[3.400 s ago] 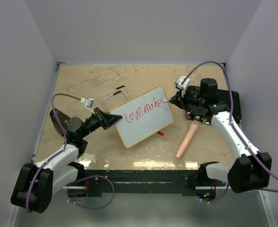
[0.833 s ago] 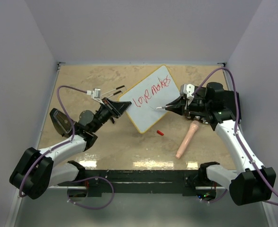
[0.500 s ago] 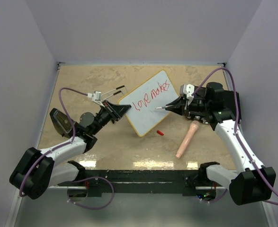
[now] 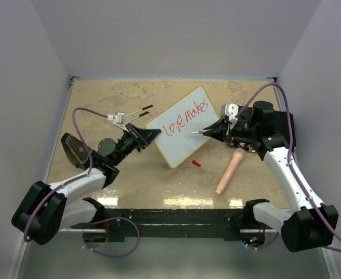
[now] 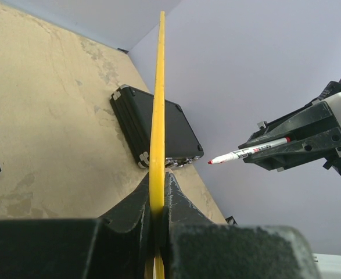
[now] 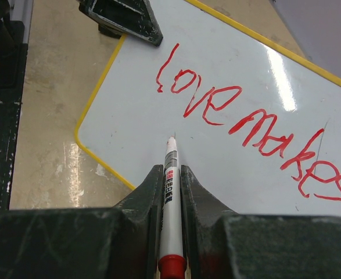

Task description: Write a sentence on the whiteboard

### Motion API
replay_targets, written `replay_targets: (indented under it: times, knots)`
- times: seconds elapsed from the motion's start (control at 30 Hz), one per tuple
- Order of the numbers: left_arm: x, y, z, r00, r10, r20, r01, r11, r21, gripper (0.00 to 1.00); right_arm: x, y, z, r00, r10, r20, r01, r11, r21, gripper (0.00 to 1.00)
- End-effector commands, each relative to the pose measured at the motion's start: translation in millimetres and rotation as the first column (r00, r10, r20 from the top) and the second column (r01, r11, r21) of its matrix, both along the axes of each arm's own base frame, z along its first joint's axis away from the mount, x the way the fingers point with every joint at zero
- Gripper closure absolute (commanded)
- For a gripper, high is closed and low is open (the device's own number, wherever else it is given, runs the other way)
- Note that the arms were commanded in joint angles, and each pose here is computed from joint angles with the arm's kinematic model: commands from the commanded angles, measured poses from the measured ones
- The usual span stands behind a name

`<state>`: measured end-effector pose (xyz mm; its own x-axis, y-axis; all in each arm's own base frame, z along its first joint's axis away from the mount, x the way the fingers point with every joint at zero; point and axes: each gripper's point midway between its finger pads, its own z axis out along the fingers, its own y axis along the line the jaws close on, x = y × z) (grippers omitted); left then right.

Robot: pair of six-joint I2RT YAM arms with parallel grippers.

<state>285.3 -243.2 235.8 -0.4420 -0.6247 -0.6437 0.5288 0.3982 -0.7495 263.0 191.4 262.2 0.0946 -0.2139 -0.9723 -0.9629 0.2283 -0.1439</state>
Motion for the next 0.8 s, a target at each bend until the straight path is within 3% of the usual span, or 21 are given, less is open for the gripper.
replay_targets:
  times: [0.0,0.17,0.2,0.5,0.77]
  knots:
    - [-9.3,2.9,63.9,0.982,0.001,0.187,0.023,0.992,-0.127,1.0,0.5,0.5,0.5,1.0,0.014,0.013,-0.014,1.0,0.008,1.0]
    - [-3.2,-2.3,69.2,0.982,-0.004,0.189,0.031,0.989,-0.142,1.0,-2.8,4.0,-3.5,0.999,0.041,-0.014,-0.041,0.999,-0.008,1.0]
    - [-2.5,-3.4,70.1,0.982,-0.008,0.189,0.035,0.989,-0.143,1.0,-5.1,12.4,5.1,0.996,0.079,0.045,-0.077,0.996,-0.032,1.0]
    - [1.9,-7.9,81.6,0.981,-0.004,0.196,0.037,0.986,-0.165,1.0,-17.0,61.3,-2.4,0.989,0.125,0.079,-0.11,0.979,-0.169,1.0]
    - [4.0,-11.4,81.8,0.982,-0.009,0.19,0.042,0.985,-0.17,1.0,-11.6,74.6,-5.8,0.991,0.081,0.105,-0.062,0.982,-0.177,1.0]
